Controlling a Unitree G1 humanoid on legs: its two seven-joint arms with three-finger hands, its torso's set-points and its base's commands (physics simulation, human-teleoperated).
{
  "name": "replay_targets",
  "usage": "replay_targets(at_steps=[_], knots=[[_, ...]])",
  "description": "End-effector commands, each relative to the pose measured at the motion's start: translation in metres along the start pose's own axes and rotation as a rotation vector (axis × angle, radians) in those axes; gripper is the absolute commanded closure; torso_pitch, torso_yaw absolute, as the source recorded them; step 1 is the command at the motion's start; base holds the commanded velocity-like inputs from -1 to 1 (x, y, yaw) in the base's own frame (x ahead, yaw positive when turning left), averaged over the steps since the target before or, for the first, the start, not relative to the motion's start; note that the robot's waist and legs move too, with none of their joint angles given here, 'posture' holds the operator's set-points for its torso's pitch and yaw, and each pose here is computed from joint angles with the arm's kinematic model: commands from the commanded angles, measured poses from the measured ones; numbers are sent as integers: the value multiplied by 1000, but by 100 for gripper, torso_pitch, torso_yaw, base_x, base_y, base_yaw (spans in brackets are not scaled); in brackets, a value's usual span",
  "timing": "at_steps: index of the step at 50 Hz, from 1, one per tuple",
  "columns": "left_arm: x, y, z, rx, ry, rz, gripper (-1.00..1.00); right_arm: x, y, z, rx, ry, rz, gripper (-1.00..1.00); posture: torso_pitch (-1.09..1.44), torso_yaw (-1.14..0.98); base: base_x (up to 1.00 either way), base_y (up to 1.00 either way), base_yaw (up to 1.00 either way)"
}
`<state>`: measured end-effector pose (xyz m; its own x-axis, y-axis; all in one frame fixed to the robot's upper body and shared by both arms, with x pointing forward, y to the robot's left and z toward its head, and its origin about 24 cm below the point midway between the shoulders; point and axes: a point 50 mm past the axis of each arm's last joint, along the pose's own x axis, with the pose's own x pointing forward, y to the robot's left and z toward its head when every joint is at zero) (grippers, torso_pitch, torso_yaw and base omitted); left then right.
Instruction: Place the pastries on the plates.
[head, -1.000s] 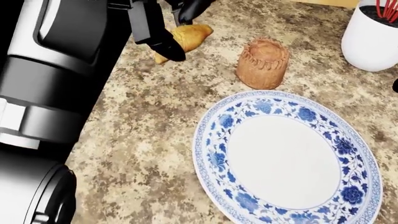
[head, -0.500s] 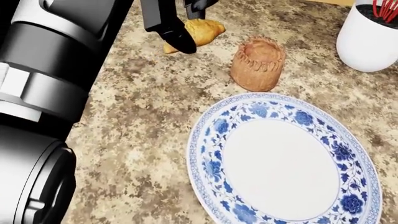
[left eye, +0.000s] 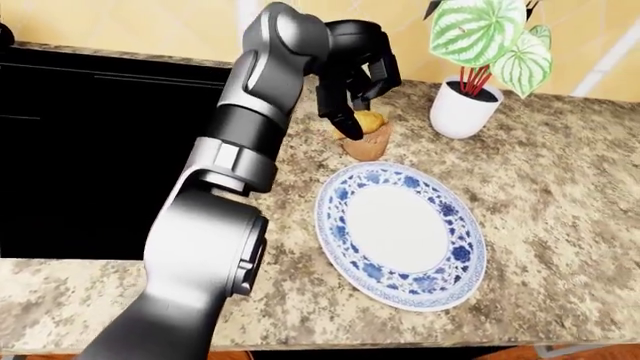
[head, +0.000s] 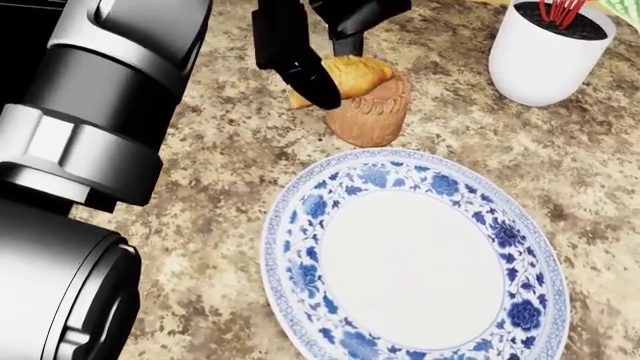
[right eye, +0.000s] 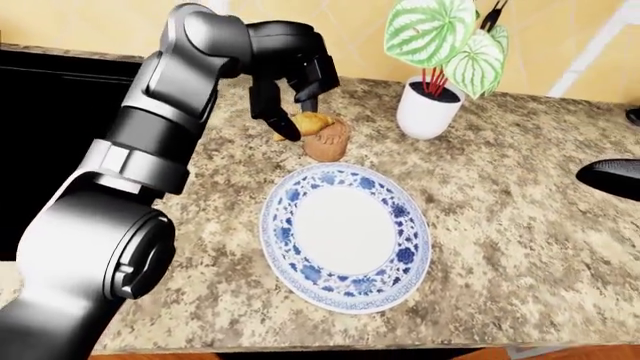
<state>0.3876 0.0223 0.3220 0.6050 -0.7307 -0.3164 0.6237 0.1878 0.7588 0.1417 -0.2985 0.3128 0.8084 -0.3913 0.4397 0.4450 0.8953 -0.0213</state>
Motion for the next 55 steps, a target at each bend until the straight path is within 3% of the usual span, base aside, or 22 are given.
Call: replay_targets(at_steps=[1,10,13,14,17,18,19,23,25,35,40,45,52,55], knots=[[-10,12,21,47,-54,45,100,0,-2,10,-6,-60,-17,-100,0,-32,0,0,0],[-11,8,20,54,-47,18,100,-2,-2,7,-6,-56,-17,-100,0,-37,0,0,0],[-14,7,20,36,-54,-25,100,-2,-2,6,-3,-56,-16,-100,0,-38,0,0,0],[-15,7,23,-5,-83,-29,100,-3,-2,6,-2,-54,-15,-100,0,-39,0,0,0],[-17,3,21,-6,-95,-62,100,-4,-2,4,-1,-50,-15,-100,0,-39,0,0,0],[-17,1,25,16,-147,-80,100,-4,-1,3,2,-49,-12,-100,0,-39,0,0,0],[-18,0,27,0,-153,-84,100,-3,1,2,-2,-48,-11,-100,0,-39,0,0,0],[-16,-7,26,61,-189,-138,100,-1,4,1,-2,-48,-10,-100,0,-39,0,0,0],[-14,-12,26,52,-202,-150,100,-1,4,1,-2,-48,-11,-100,0,-39,0,0,0],[-4,-45,25,68,-198,-265,100,-3,2,0,-2,-45,-11,-100,0,-39,0,0,0],[-7,-60,29,114,-231,-336,100,-2,5,-1,-5,-45,-10,-100,0,-39,0,0,0],[-5,-66,35,139,-256,-364,100,0,4,0,1,-47,-9,-100,0,-39,0,0,0],[-2,-70,32,154,-231,-384,100,0,3,0,1,-47,-11,-100,0,-39,0,0,0],[-3,-71,30,161,-221,-390,63,-1,2,0,-1,-47,-9,-100,0,-39,0,0,0]])
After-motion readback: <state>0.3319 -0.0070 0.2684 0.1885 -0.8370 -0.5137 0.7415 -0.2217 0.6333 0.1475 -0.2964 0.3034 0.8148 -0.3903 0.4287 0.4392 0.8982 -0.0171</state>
